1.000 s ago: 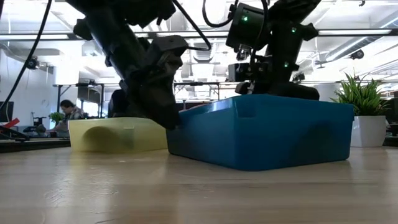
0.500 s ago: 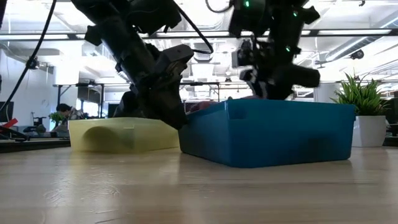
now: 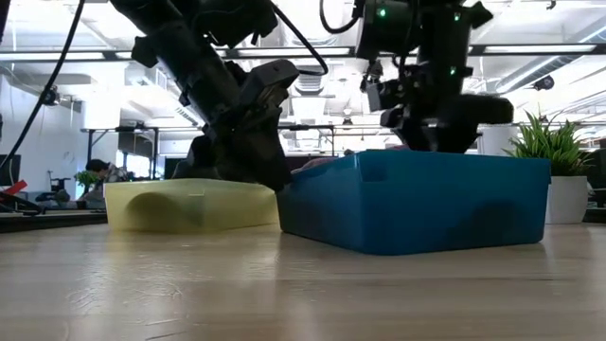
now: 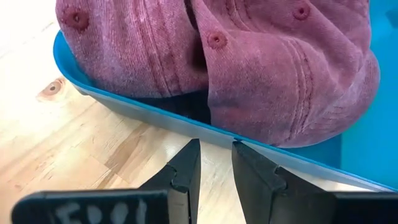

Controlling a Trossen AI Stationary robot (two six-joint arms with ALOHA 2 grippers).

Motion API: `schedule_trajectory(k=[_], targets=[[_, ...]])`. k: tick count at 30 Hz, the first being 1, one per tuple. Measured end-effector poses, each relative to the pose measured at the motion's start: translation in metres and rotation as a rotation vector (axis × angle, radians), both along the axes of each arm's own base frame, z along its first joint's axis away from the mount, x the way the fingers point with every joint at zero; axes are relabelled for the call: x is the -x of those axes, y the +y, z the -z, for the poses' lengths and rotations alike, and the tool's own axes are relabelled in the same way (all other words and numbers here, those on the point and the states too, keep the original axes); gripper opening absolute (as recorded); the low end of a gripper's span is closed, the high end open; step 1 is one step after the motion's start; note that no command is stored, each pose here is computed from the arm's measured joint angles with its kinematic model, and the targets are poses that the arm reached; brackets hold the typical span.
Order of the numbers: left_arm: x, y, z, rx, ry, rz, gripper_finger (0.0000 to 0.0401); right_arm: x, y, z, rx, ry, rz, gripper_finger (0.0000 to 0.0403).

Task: Pick & Place hat
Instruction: Put the red cap into the blue bin, then adjust the bins

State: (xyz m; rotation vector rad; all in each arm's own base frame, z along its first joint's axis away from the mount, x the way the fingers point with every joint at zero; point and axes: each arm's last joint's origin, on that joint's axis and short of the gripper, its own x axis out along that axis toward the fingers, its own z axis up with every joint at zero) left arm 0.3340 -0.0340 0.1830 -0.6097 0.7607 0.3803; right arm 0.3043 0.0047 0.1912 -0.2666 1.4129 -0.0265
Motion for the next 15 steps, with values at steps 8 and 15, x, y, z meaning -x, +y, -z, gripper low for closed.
schedule_trajectory(k=[8,15], targets=[[0.001,0.0,0.002,0.003,0.008,0.004,0.0085,0.009,0.0,-0.033,0.0,-0.022,-0.006,0.0257],[0.002,-0.005,0.002,0.086,0.018,0.046,0.0085,0.031,0.001,-0.047,-0.08,-0.01,0.105,0.0258]])
